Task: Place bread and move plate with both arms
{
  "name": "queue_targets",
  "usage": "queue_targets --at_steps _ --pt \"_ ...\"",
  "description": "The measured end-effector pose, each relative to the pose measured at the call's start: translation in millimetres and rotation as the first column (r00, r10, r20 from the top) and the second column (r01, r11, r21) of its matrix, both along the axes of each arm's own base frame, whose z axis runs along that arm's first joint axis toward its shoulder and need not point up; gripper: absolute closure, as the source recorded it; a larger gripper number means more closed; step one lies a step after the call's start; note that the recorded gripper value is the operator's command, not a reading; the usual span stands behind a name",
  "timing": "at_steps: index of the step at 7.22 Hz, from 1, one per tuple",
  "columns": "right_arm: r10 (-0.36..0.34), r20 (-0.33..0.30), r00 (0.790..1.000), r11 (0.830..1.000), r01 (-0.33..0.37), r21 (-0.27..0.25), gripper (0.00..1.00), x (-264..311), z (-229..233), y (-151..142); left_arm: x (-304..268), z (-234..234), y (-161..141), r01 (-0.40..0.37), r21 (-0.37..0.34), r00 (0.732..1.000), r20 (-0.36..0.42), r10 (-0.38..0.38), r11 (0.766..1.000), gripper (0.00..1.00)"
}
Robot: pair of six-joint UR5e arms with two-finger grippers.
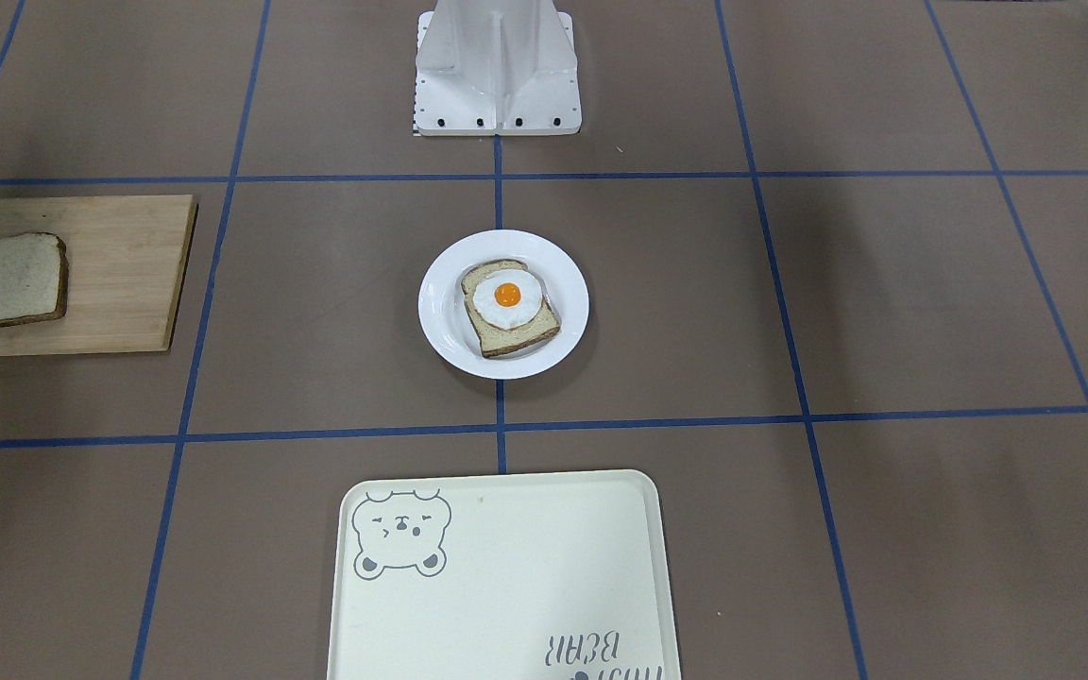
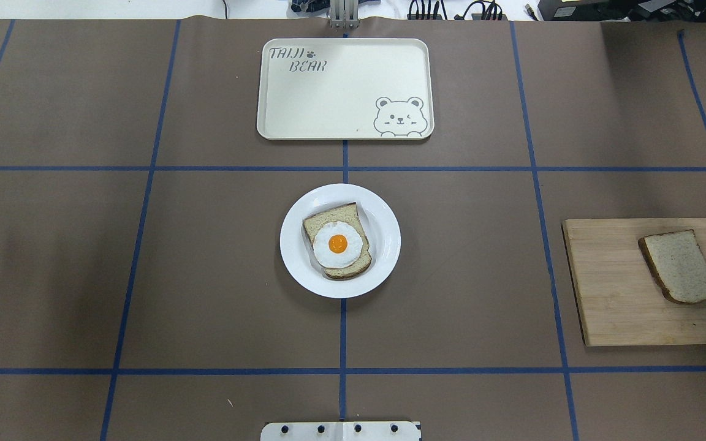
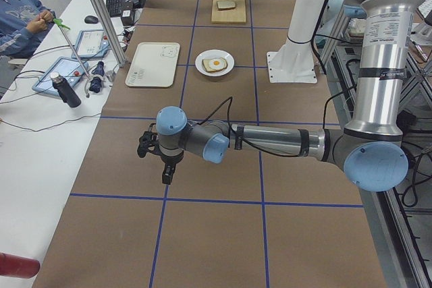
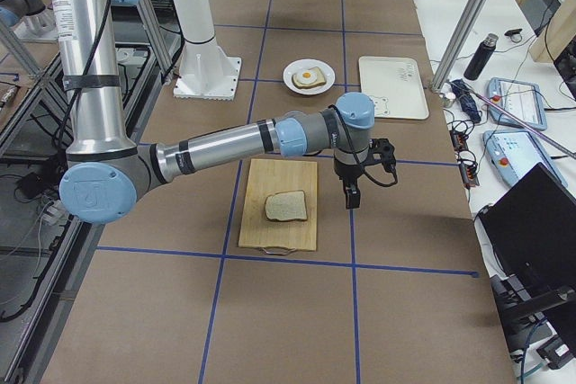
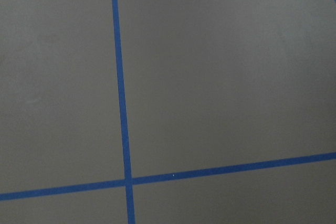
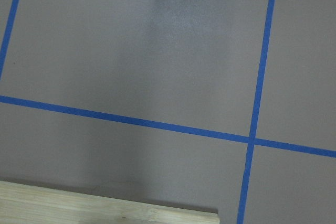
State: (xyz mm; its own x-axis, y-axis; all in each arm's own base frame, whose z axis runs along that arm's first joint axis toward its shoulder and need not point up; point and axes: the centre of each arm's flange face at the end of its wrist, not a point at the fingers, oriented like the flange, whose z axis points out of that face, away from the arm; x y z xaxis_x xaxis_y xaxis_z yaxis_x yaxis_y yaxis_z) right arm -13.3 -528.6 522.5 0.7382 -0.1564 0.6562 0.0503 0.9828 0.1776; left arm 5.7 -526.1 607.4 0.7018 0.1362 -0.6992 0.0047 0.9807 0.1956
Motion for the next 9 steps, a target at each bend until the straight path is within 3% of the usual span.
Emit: queue_targets --at_steps 3,5,7,9 --pt "-0.012 0.038 0.999 0.999 0.014 -0.035 0.0 -2 13 15 -4 5 29 -0.01 -0.033 1.0 0.005 0.011 0.999 0.01" --pt "-0.037 0.071 0.997 0.997 0.042 -0.064 0.0 -9 28 32 -3 0 32 -0.002 -0.032 1.0 -0.001 0.002 0.999 0.01" --pt "-0.069 0.09 0.994 0.997 0.072 -0.033 0.01 -25 54 60 -2 -6 32 0.0 -0.024 1.0 -0.008 0.0 1.0 0.01" --pt "-0.059 0.103 0.993 0.996 0.065 -0.057 0.01 -37 75 82 -2 -11 31 0.001 -0.013 1.0 -0.013 -0.002 1.0 0.01"
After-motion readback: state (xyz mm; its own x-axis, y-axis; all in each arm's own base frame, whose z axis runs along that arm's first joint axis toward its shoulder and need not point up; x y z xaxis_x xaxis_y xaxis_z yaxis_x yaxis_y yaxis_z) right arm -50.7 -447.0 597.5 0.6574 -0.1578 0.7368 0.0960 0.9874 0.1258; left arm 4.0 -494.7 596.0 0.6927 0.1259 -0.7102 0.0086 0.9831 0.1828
